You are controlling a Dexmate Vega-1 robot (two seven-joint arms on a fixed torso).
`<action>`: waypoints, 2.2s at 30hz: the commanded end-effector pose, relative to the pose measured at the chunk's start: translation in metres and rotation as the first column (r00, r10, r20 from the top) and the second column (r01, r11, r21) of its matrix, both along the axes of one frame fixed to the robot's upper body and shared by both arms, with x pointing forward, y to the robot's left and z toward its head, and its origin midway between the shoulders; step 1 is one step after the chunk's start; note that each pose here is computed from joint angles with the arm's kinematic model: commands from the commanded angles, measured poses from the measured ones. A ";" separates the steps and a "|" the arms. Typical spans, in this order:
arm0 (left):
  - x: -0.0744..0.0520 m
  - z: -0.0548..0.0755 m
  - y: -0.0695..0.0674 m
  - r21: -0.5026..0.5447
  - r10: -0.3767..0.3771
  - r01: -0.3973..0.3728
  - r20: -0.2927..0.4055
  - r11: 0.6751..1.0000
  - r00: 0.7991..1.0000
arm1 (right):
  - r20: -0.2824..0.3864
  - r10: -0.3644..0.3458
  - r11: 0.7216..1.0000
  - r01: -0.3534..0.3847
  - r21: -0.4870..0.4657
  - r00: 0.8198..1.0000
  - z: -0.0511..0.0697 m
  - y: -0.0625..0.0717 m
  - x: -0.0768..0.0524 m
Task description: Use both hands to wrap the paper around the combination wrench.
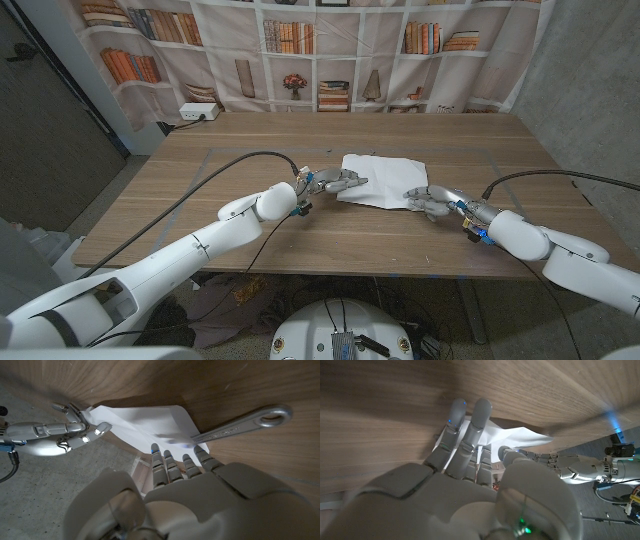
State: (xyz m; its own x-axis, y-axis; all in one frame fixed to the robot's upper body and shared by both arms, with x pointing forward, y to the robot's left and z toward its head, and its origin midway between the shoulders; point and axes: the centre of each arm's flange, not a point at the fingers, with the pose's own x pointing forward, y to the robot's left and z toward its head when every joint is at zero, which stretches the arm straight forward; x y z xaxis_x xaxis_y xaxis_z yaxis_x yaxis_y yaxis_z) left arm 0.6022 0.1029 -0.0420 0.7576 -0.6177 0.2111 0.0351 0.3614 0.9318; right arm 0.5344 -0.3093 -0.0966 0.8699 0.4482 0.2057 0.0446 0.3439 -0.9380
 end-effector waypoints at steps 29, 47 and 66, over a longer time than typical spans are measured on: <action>-0.005 -0.002 -0.004 -0.004 -0.015 0.015 0.002 1.000 1.000 | -0.031 0.026 1.000 -0.026 -0.008 0.999 -0.010 0.001 -0.003; -0.001 -0.003 -0.003 -0.029 -0.051 0.050 -0.022 0.998 0.998 | 0.052 0.007 0.996 -0.011 0.091 0.999 0.001 -0.009 -0.024; 0.013 0.004 -0.009 -0.008 -0.079 0.079 -0.037 0.997 0.996 | 0.146 -0.054 0.963 0.013 0.269 0.988 0.012 -0.028 -0.061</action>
State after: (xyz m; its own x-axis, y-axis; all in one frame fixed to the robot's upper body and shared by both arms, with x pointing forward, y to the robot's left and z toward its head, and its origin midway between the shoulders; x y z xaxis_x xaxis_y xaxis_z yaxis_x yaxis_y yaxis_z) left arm 0.6076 0.0964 -0.0409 0.7210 -0.6633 0.2005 0.0816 0.3685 0.9260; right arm 0.4919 -0.3285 -0.0896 0.8396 0.3919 0.3761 0.1511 0.4965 -0.8548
